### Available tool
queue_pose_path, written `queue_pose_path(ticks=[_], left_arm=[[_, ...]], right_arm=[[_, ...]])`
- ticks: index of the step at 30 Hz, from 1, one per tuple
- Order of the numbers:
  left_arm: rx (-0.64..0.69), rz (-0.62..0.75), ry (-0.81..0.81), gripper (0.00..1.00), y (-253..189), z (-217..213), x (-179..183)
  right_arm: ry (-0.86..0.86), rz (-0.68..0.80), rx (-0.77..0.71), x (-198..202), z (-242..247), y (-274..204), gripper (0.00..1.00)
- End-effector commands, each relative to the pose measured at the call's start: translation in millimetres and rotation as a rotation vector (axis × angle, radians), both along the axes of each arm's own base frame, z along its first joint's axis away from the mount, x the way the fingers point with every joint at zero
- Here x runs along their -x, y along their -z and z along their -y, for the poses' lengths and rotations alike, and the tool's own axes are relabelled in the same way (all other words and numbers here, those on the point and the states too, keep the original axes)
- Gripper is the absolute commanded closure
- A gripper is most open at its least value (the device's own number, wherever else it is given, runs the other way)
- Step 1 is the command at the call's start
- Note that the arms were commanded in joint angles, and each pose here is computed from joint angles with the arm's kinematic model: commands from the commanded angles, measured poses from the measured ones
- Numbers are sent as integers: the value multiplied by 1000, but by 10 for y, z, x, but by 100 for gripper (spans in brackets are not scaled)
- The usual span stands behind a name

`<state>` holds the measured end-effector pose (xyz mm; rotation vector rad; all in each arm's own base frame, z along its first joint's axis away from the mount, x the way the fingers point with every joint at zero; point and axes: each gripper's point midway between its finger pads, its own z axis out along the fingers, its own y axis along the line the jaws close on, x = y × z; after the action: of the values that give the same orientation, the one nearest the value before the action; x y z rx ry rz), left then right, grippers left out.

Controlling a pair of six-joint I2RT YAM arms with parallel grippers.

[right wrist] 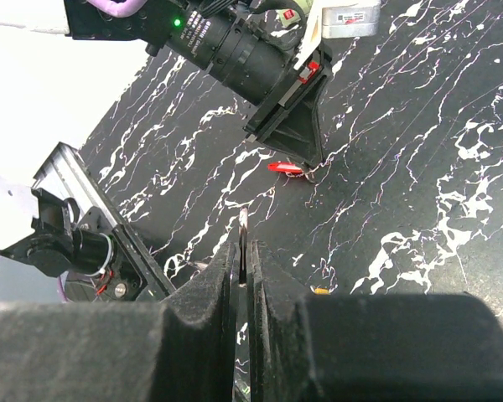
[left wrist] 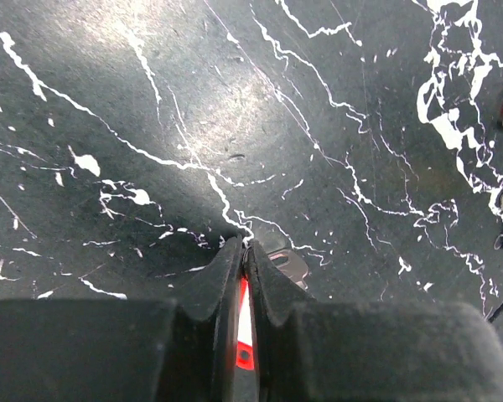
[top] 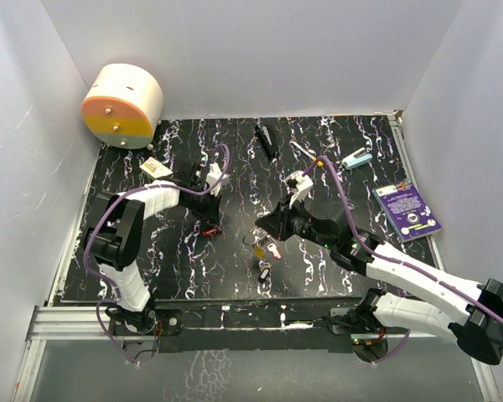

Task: Put the keys on the keyring

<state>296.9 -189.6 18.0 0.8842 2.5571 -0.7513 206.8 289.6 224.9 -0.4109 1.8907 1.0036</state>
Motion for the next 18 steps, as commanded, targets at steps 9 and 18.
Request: queue_pose_path(ticks=[9, 18], left_arm=[[14, 21, -55, 91, -41, 7, -25], [31, 34, -47, 84, -162, 28, -22]], right_arm=[[3, 64, -61, -57, -68, -298, 92], [-3, 66, -66, -53, -76, -306, 92]])
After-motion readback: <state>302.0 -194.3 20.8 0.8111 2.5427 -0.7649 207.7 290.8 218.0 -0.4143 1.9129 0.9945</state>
